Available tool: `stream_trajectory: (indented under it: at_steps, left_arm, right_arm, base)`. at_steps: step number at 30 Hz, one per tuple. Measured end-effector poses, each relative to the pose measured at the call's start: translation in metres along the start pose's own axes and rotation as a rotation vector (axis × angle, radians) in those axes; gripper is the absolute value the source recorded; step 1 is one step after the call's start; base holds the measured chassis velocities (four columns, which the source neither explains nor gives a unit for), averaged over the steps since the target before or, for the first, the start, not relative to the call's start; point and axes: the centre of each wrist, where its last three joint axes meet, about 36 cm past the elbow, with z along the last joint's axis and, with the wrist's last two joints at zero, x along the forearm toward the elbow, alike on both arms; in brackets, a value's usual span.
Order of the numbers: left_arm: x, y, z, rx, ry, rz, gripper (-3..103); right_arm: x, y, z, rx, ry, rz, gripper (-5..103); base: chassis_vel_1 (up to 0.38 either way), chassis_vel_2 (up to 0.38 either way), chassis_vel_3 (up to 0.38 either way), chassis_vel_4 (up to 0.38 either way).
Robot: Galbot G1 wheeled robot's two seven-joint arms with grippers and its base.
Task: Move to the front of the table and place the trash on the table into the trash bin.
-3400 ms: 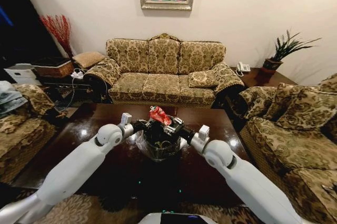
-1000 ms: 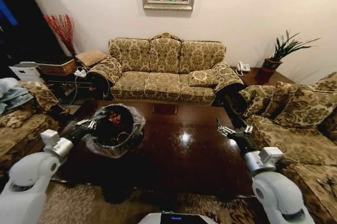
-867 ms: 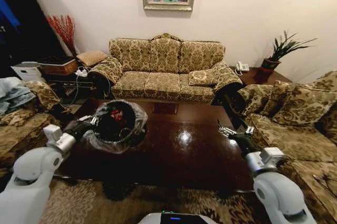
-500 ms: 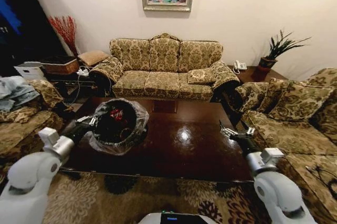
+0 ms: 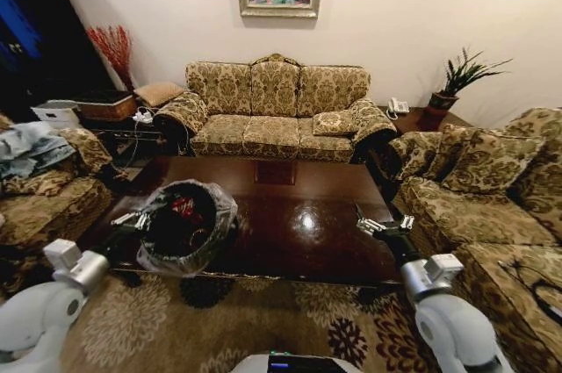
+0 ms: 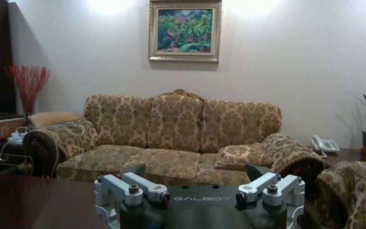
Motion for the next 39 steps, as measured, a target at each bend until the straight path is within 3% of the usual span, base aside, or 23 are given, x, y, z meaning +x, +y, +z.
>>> stream_trajectory:
  at_steps: [5,17,30,39]
  left_arm:
    - [0.008,0.005,0.018,0.015,0.035,-0.041,3]
    - [0.014,0.004,0.029,0.023,0.032,-0.085,3]
    - [0.016,-0.021,0.046,0.058,-0.039,-0.163,3]
    - [0.025,-0.013,0.058,0.056,-0.037,-0.199,3]
  right_arm:
    - [-0.002,0.007,0.007,0.006,0.013,-0.022,100]
    - [-0.008,0.022,0.015,0.005,0.022,-0.063,100]
    - [-0.004,0.028,0.022,0.025,0.056,-0.107,100]
    - [-0.001,0.045,0.021,0.030,0.049,-0.132,100]
  base:
    - [0.088,-0.101,-0.085,0.098]
    - [0.104,-0.111,-0.105,0.108]
    - [0.203,-0.196,-0.205,0.194]
    - [0.181,-0.188,-0.185,0.177]
